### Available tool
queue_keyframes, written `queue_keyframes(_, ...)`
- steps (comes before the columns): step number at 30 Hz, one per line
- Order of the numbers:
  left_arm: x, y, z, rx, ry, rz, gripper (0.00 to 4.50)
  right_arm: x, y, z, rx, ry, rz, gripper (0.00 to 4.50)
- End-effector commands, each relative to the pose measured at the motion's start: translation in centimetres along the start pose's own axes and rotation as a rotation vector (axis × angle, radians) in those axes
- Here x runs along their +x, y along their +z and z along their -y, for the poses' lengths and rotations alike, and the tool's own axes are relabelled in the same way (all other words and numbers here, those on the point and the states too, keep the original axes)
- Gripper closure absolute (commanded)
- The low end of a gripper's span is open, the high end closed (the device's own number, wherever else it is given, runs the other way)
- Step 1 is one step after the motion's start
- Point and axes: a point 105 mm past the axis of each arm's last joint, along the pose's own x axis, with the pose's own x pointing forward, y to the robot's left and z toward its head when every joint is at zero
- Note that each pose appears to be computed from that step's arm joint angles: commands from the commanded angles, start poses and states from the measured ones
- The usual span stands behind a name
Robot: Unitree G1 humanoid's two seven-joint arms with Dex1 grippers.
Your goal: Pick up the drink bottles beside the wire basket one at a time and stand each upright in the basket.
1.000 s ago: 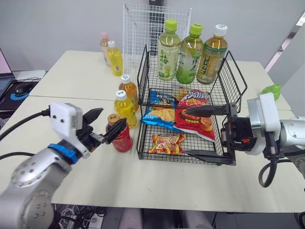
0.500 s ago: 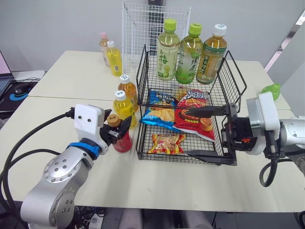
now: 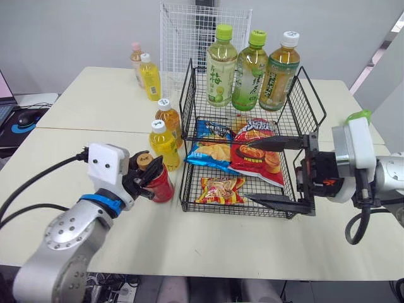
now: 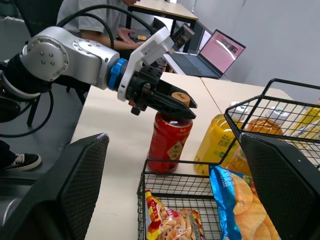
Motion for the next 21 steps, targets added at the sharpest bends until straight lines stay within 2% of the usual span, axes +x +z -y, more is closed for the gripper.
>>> queue_keyframes(1, -1.0, 4.8, -1.2, 0.094, -0.139, 0.094, 3.14, -0.2, 0.8, 0.8, -0.049, -0.033, 0.010, 0.00)
queue_keyframes(2, -1.2, 5.7, -1.9, 0.084, -0.163, 0.090, 3.14, -0.3, 0.7, 1.0, -0.048, -0.035, 0.008, 0.00)
queue_keyframes(5, -2.0, 11.4, -4.3, 0.091, -0.252, 0.106, 3.14, -0.4, 0.4, 1.6, -0.039, -0.062, -0.005, 0.00)
queue_keyframes(10, -3.1, 19.2, -4.7, 0.085, -0.373, 0.205, 3.14, -0.9, 0.3, 2.7, -0.044, -0.133, -0.024, 0.00)
queue_keyframes(13, -2.9, 21.7, -4.5, 0.073, -0.431, 0.249, 3.14, -1.1, 0.2, 3.1, -0.040, -0.165, -0.034, 0.00)
queue_keyframes(16, -1.2, 24.0, -2.5, 0.046, -0.604, 0.274, 3.14, -1.5, -0.1, 3.2, -0.018, -0.209, -0.053, 0.00)
queue_keyframes(21, 2.9, 25.0, 1.2, 0.062, -0.830, 0.243, 3.14, -2.0, -0.2, 2.9, -0.006, -0.268, -0.062, 0.00)
